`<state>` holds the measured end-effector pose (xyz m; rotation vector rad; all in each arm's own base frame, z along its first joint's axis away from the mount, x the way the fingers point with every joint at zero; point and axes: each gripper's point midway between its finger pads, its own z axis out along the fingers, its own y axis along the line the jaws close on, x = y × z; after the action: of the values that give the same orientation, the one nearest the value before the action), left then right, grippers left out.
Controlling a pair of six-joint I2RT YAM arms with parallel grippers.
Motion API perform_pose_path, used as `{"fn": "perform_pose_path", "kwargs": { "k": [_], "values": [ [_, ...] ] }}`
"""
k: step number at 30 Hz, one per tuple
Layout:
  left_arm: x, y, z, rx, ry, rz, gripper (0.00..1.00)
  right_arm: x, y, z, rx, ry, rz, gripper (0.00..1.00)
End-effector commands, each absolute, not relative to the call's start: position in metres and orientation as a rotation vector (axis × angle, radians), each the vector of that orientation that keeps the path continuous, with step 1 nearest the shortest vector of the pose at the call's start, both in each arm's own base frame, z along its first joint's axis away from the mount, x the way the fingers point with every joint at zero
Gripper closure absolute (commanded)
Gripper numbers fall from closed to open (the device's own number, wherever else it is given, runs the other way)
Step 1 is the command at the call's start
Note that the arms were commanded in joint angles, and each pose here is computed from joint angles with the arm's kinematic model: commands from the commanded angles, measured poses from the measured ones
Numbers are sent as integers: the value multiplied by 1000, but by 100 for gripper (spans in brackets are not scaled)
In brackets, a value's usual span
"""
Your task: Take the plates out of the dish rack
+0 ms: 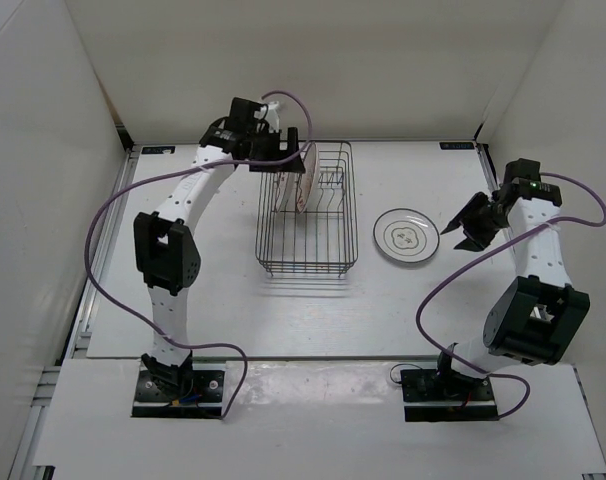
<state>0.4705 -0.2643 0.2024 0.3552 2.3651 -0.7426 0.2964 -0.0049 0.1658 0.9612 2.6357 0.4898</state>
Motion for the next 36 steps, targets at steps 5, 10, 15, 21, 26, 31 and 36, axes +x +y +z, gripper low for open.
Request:
{"fn": "perform_pose_path", "kwargs": {
  "k": [5,10,15,21,26,31,36],
  "values": [
    [485,-248,227,342,2291,-665,2,300,-4,180,897,2611,492,46],
    [485,-248,213,342,2330,-676,16,298,-5,178,893,2613,482,46],
    [490,-248,206,346,2354,-666,30,289,-7,177,891,2610,458,43],
    [485,-250,182,332,2432,-711,62,280,-7,171,898,2622,434,40],
    [483,-249,187,377,2425,-726,91,270,-6,163,904,2635,428,38],
    [487,-232,209,370,2342,-708,100,264,-4,156,900,2642,430,37],
    [501,-216,258,277,2207,-751,100,259,0,147,914,2648,458,37]
  ]
}}
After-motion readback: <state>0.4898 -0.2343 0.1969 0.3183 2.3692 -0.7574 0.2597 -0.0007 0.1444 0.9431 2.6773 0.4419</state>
